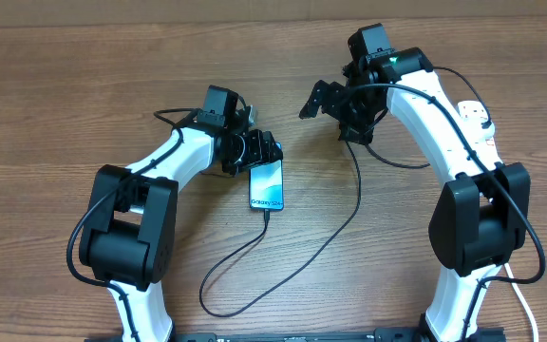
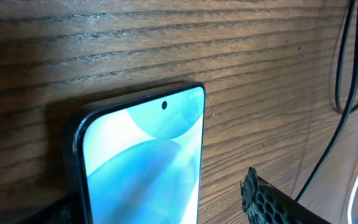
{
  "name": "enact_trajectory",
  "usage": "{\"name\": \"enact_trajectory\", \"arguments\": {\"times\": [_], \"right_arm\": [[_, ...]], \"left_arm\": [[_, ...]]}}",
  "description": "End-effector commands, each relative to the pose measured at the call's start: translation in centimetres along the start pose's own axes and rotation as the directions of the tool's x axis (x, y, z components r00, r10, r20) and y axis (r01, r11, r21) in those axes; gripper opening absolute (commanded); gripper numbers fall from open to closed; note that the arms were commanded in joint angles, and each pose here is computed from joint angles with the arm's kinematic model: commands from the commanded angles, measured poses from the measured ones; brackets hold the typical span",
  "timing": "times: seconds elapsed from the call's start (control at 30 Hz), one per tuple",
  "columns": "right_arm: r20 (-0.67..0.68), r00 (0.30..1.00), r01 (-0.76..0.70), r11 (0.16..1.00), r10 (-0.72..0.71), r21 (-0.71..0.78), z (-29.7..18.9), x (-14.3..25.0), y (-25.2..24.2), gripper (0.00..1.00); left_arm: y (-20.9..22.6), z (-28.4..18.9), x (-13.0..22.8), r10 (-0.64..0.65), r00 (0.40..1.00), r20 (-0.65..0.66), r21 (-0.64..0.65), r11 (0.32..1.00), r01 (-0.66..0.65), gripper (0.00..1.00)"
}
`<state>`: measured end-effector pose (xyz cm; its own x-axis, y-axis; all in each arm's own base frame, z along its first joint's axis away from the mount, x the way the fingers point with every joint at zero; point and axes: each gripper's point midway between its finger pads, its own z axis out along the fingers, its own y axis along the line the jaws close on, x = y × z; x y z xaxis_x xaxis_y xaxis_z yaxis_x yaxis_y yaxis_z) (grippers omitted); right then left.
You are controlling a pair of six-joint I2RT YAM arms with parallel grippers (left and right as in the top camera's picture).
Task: Plug charger to phone and switch on socket
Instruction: 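Lay the phone flat on the table and open the left gripper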
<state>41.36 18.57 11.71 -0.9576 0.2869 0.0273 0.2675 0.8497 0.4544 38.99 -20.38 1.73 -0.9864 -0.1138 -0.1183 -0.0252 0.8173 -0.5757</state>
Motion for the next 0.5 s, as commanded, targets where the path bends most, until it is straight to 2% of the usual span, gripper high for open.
{"name": "enact_trajectory", "arguments": {"times": [0.0,0.17,0.3,0.47], "right_arm": [[0.032,0.999,0.031,0.999,-0.03,-0.029,-1.56,0.03,1.1,0.97],[0.032,0.999,0.031,0.999,-0.03,-0.029,-1.56,0.03,1.1,0.97],[0.032,0.999,0.031,0.999,-0.03,-0.029,-1.56,0.03,1.1,0.97],[0.032,0.999,0.031,0.999,-0.03,-0.029,-1.56,0.03,1.1,0.97]], "left_arm": [[2.94,0.81,0.82,-0.016,1.0,-0.009,-0.121,0.993,0.015,0.73],[3.11,0.77,0.94,-0.021,1.0,-0.012,-0.128,0.992,0.019,0.77],[3.23,0.75,1.09,-0.024,1.0,-0.018,-0.133,0.991,0.022,0.91],[3.3,0.74,1.22,-0.027,0.999,-0.022,-0.137,0.99,0.024,0.98]]}}
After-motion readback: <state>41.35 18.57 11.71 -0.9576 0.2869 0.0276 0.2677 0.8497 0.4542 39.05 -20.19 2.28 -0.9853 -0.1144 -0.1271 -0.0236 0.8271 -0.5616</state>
